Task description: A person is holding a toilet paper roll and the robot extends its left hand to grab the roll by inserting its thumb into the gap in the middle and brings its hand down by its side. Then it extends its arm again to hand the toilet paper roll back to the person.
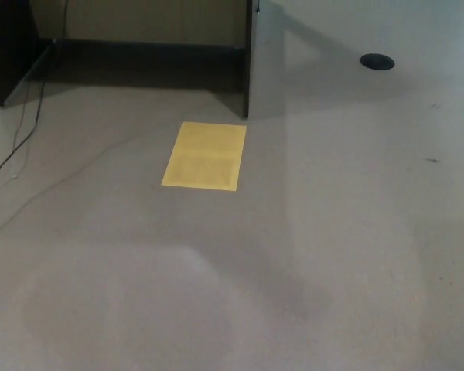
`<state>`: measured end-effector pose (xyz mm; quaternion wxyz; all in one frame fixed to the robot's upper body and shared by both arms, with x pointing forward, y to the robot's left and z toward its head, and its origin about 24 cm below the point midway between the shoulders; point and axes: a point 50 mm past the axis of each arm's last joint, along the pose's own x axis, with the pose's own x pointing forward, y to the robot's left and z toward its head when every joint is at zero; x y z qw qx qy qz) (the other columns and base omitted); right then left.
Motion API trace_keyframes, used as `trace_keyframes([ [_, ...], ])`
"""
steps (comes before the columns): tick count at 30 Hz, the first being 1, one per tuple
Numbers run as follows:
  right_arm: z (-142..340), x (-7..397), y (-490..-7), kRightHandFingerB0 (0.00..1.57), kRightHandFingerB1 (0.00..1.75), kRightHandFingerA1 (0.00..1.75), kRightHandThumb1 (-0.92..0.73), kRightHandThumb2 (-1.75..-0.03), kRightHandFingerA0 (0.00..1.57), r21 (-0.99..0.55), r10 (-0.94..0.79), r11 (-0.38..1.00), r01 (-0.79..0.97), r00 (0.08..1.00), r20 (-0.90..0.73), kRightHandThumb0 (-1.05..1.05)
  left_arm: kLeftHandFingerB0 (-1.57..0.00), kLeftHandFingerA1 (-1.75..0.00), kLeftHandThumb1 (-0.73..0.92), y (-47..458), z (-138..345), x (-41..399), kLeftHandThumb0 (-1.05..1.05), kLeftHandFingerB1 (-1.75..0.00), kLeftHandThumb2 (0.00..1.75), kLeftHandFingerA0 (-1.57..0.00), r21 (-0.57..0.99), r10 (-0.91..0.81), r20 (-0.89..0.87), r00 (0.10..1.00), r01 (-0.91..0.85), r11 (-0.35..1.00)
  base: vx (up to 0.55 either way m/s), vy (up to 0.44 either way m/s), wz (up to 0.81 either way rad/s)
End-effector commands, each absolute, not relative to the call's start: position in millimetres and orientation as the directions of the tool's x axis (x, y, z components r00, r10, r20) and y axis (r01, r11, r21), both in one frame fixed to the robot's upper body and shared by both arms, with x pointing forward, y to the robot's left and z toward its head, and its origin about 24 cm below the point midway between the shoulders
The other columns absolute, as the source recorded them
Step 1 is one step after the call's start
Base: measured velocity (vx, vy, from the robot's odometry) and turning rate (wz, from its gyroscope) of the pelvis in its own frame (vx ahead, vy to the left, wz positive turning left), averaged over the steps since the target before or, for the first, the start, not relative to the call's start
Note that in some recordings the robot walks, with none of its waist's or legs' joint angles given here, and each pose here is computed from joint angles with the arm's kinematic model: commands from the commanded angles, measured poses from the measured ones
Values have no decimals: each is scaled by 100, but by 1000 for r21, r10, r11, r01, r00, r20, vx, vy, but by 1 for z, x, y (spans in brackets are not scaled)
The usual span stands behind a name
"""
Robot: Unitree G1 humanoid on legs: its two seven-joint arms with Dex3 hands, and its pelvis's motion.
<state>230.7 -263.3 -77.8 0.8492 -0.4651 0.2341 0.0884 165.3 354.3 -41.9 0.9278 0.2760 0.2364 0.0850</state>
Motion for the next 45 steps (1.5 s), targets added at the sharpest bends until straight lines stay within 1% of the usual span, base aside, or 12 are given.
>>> trace_keyframes([
  [1,-81,221,-270,50,41,54,-71,-61,56,-753,-87,543,-370,868,-490,-40,-77,-133,80,361,-35,163,-8,-107,70,-84,603,299,-321,899,-50,796,0,0,0],
  [6,-84,218,-268,48,41,49,-70,-61,55,-743,-75,547,-387,861,-503,-39,-75,-135,83,364,-27,168,-12,-107,65,-85,576,302,-270,914,-98,812,0,0,0],
  [11,-83,223,-265,49,41,47,-70,-61,53,-739,-75,557,-380,863,-500,-39,-74,-139,81,348,16,208,-11,-113,70,-89,551,192,-39,981,-139,823,0,0,0],
  [12,-85,220,-265,50,41,49,-71,-61,56,-737,-74,551,-393,856,-512,-39,-78,-136,77,334,34,218,-7,-111,81,-95,528,127,66,990,-143,837,0,0,0],
  [16,-88,217,-261,49,41,49,-70,-60,55,-735,-64,546,-402,855,-514,-38,-80,-128,76,304,75,237,-6,-107,74,-95,551,-3,221,975,-123,826,0,0,0],
  [18,-94,205,-262,49,41,47,-70,-60,53,-725,-56,545,-422,844,-533,-38,-82,-127,74,282,95,240,11,-104,78,-98,517,-101,309,946,-78,852,0,0,0],
  [22,-102,190,-261,50,42,50,-71,-61,56,-720,-49,531,-447,832,-553,-37,-85,-120,68,228,146,250,10,-103,81,-104,614,-308,428,850,-23,789,0,0,0],
  [30,-107,181,-262,48,40,46,-71,-60,52,-694,-55,547,-468,808,-587,-37,-88,-120,73,162,198,254,-2,-102,71,-110,626,-474,544,692,41,778,0,0,0],
  [37,-111,172,-262,46,38,45,-72,-61,50,-694,-49,517,-501,792,-608,-38,-91,-140,61,95,228,248,-3,-106,85,-102,684,-602,588,541,65,726,0,0,0],
  [42,-112,169,-262,48,40,46,-70,-60,52,-681,-47,541,-494,791,-611,-38,-82,-154,72,53,226,239,-16,-114,69,-84,705,-670,566,481,138,695,0,0,0],
  [43,-112,170,-262,48,39,45,-71,-60,51,-680,-47,543,-494,790,-611,-38,-88,-152,70,45,226,238,-16,-106,71,-85,706,-680,561,472,156,690,0,0,0],
  [45,-112,171,-261,49,39,44,-70,-60,51,-677,-51,546,-494,787,-615,-39,-83,-150,70,34,227,235,-17,-114,71,-82,722,-701,555,448,158,673,0,0,0],
])
